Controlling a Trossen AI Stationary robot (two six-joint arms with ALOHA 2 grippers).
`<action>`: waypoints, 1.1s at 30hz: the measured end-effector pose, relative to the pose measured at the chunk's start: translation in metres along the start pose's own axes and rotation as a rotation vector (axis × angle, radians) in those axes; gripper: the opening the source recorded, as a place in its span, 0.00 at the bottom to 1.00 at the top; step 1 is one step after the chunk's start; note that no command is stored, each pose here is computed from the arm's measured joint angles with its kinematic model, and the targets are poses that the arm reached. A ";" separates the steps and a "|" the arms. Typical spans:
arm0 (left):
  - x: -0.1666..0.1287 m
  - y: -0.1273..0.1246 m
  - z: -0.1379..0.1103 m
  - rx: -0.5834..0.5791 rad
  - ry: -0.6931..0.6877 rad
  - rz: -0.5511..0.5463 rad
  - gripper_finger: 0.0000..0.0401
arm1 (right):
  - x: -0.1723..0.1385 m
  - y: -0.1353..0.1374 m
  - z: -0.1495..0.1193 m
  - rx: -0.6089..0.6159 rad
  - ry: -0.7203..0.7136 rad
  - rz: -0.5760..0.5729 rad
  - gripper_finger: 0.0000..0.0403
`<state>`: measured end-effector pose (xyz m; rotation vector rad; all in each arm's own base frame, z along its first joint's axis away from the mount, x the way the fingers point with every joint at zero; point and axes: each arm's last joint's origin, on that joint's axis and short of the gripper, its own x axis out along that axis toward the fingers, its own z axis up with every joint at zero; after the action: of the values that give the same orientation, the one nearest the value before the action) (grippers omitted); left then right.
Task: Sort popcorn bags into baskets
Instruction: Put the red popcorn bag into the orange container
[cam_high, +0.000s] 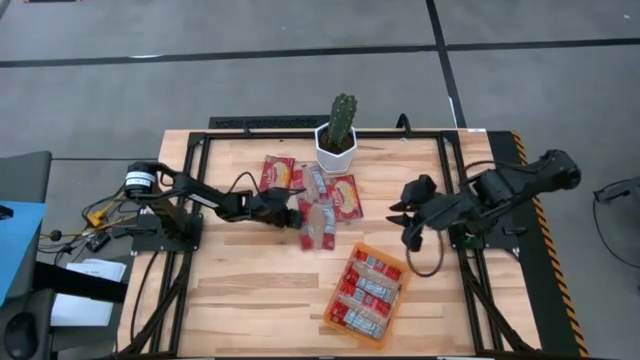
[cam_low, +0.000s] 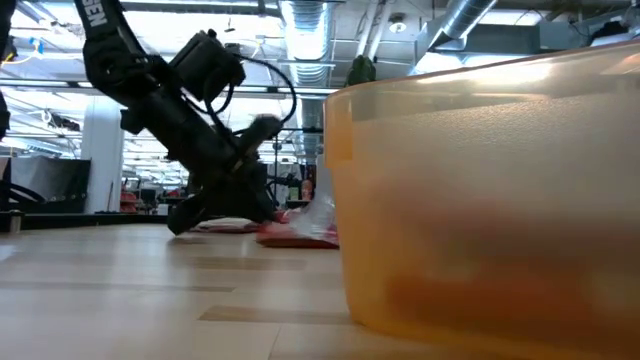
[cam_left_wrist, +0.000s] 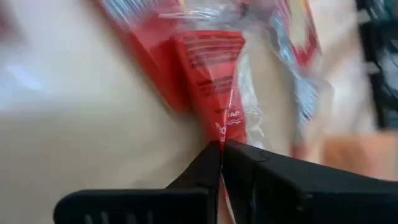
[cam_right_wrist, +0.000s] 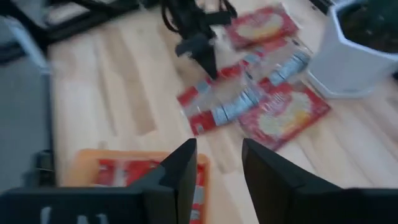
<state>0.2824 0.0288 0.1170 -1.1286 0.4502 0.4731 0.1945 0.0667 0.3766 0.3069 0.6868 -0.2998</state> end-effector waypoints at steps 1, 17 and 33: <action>-0.001 -0.004 -0.001 -0.006 0.011 -0.016 0.00 | -0.005 0.000 0.001 0.005 -0.011 0.021 0.37; -0.007 -0.060 -0.027 -0.033 -0.070 -0.094 0.00 | -0.069 -0.014 -0.022 -0.012 -0.019 0.239 0.29; -0.049 -0.190 -0.007 -0.061 0.018 -0.780 0.36 | -0.072 -0.005 -0.058 -0.180 0.096 0.273 0.33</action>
<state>0.3505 -0.0510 0.2831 -1.2661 -0.0118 -0.2081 0.1068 0.0959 0.3810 0.2403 0.7514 0.0376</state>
